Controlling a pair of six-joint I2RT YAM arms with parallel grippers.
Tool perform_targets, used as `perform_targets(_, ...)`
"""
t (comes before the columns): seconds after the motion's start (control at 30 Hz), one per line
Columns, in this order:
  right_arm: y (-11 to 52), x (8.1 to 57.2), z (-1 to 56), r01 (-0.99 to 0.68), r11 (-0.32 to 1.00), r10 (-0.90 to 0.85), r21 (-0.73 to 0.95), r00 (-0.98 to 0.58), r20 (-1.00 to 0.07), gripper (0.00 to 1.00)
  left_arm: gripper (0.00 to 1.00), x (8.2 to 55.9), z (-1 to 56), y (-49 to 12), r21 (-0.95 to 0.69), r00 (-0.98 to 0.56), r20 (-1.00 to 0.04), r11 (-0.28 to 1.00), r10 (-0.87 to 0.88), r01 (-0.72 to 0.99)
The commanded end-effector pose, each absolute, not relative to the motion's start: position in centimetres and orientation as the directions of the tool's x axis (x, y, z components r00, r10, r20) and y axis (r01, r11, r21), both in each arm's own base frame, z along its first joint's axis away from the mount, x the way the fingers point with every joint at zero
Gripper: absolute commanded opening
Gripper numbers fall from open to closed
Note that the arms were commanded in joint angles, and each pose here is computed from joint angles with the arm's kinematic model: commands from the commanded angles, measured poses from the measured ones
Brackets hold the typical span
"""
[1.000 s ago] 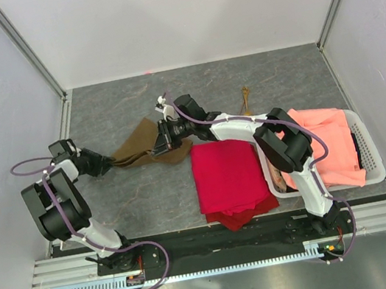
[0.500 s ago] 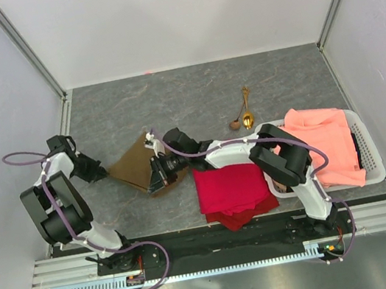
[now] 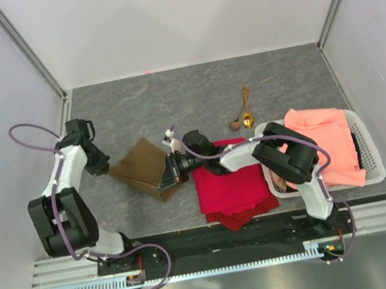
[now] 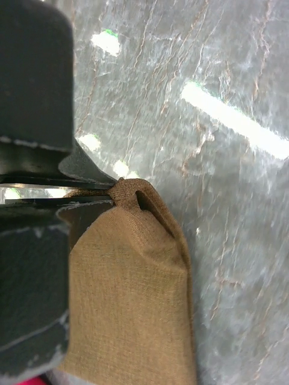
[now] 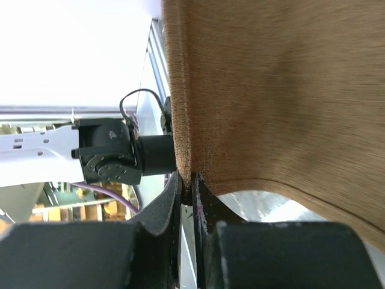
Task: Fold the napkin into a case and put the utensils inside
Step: Fold the lower triangle-folded napkin at the center of the board.
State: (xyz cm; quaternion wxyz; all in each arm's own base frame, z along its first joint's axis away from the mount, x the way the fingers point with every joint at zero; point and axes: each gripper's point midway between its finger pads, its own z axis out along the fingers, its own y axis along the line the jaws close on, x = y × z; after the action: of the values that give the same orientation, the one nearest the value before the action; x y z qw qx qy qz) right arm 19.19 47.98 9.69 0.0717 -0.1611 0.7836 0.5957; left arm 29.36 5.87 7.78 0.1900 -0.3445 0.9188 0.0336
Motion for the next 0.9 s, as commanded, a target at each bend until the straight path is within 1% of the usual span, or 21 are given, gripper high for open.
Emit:
perform_targets(0.0, 46.3, 18.2, 11.5, -0.326, 0.173, -0.197, 0.929, -0.936, -0.292, 0.00, 0.09, 33.2, 9.9, 8.9, 0.051, -0.617, -0.545, 0.712, -0.568, -0.700)
perform_targets(0.17, 45.1, 19.0, 9.9, -0.312, 0.238, -0.171, 0.920, -0.946, -0.277, 0.00, 0.09, 34.7, 9.9, 7.4, 0.075, -0.639, -0.546, 0.728, -0.542, -0.681)
perform_targets(0.2, 44.9, 19.2, 9.8, -0.327, 0.245, -0.169, 0.913, -0.941, -0.292, 0.00, 0.09, 34.8, 9.8, 7.2, 0.076, -0.644, -0.542, 0.732, -0.539, -0.677)
perform_targets(0.3, 44.3, 19.2, 9.0, -0.330, 0.290, -0.177, 0.899, -0.941, -0.288, 0.00, 0.09, 35.5, 9.6, 6.4, 0.095, -0.659, -0.543, 0.742, -0.521, -0.664)
perform_targets(0.47, 42.7, 19.3, 5.9, -0.358, 0.413, -0.201, 0.838, -0.933, -0.299, 0.00, 0.09, 36.0, 9.7, 6.0, 0.119, -0.666, -0.544, 0.739, -0.510, -0.663)
perform_targets(0.6, 41.8, 19.0, 4.8, -0.356, 0.451, -0.206, 0.818, -0.934, -0.293, 0.00, 0.09, 36.7, 9.6, 4.4, 0.126, -0.686, -0.549, 0.764, -0.478, -0.633)
perform_targets(0.67, 41.4, 18.9, 4.3, -0.357, 0.470, -0.208, 0.807, -0.934, -0.291, 0.00, 0.09, 36.9, 9.1, 3.8, 0.132, -0.701, -0.535, 0.773, -0.472, -0.621)
perform_targets(0.87, 40.7, 18.5, 3.5, -0.356, 0.492, -0.213, 0.795, -0.934, -0.286, 0.00, 0.09, 38.0, 8.5, 1.7, 0.136, -0.725, -0.524, 0.796, -0.447, -0.589)
